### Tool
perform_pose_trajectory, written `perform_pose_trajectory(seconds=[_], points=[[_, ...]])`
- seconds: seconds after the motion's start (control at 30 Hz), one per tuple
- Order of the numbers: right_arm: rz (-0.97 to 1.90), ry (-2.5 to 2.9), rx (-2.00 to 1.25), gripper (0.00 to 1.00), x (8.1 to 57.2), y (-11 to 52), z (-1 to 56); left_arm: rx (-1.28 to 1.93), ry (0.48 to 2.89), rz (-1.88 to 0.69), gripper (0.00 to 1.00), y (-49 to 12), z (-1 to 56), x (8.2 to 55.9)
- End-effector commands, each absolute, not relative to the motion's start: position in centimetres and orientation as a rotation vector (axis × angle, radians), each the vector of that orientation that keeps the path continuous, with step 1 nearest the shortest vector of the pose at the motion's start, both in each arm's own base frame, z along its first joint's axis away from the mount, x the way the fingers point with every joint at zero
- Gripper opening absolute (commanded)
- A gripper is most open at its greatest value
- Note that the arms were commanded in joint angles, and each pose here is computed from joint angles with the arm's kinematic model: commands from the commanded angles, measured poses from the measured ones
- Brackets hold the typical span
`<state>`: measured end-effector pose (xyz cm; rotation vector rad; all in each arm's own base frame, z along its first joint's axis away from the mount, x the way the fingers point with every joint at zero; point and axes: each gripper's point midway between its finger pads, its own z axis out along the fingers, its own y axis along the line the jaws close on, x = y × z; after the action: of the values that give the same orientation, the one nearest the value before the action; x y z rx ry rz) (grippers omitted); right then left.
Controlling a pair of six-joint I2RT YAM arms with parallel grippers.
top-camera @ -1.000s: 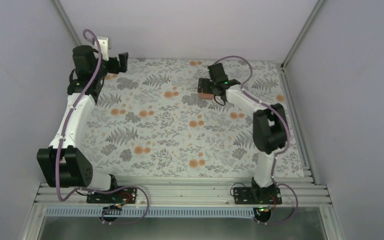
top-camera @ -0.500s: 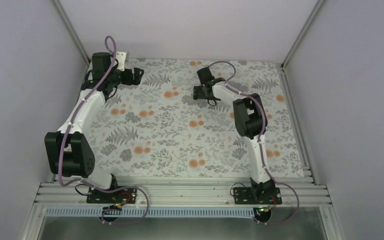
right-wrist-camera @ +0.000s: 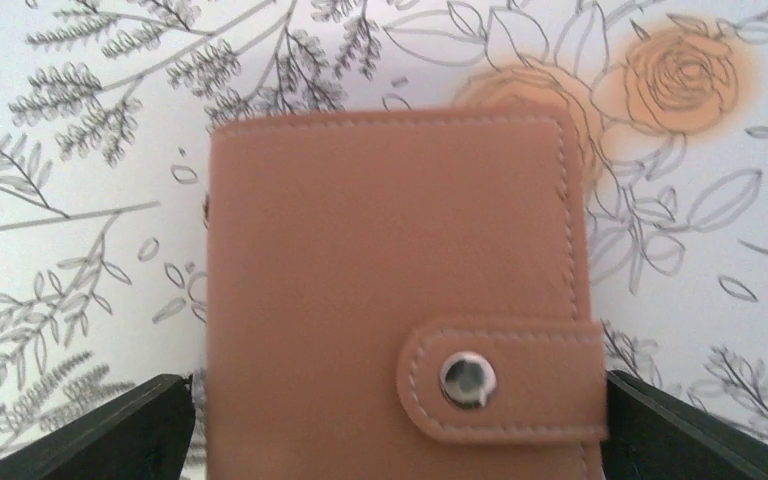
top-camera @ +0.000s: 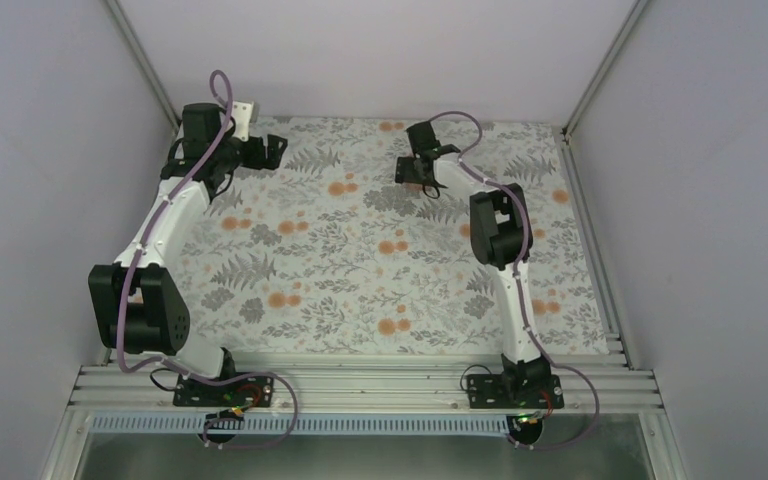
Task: Take the credit cards out of the card holder
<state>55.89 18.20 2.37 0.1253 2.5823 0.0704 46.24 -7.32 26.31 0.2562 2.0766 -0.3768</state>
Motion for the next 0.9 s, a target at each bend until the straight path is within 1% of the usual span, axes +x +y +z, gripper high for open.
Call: perform_pose_trajectory(seconds=[0.0,0.07,0.1,0.2,0.23,0.27,0.4,0.5,0.57,0.7,0.8,0.87], points=[[0.074,2.699,0.096,1.0,54.8,18.4,-1.1,0.286,2.048,-0.387,1.0,-7.8,27.7,46.1],[0.103,2.694,0.084,0.98,55.1,18.7,-0.8,0.287,2.049,-0.389,1.0,-7.8,27.8,46.1],[0.103,2.691,0.082,0.95,55.1,18.7,-0.7,0.288,2.053,-0.39,1.0,-7.9,27.7,46.1],[0.065,2.679,0.086,0.73,55.0,18.0,-0.4,0.295,2.056,-0.39,1.0,-7.9,27.5,46.1],[0.057,2.678,0.087,0.67,54.8,17.7,-0.3,0.293,2.059,-0.389,1.0,-7.9,27.4,46.1],[0.061,2.668,0.086,0.64,54.7,17.7,0.1,0.286,2.064,-0.387,1.0,-7.8,27.2,46.1],[0.105,2.627,0.08,0.59,54.2,18.0,1.7,0.25,2.092,-0.377,1.0,-7.8,26.0,46.4],[0.176,2.585,0.051,0.56,53.8,18.7,3.2,0.237,2.107,-0.417,1.0,-8.9,24.8,46.3],[0.269,2.57,0.016,0.54,53.2,19.9,3.8,0.216,2.123,-0.514,1.0,-11.0,23.1,46.0],[0.38,2.546,-0.034,0.53,52.3,21.8,5.0,0.254,2.211,-0.837,0.99,-17.1,18.5,44.3],[0.538,2.492,-0.143,0.51,50.5,24.7,7.0,0.296,2.216,-0.992,0.97,-19.7,18.2,43.6],[0.627,2.441,-0.22,0.51,48.5,26.5,8.6,0.316,2.181,-1.054,0.98,-20.4,18.9,43.1]])
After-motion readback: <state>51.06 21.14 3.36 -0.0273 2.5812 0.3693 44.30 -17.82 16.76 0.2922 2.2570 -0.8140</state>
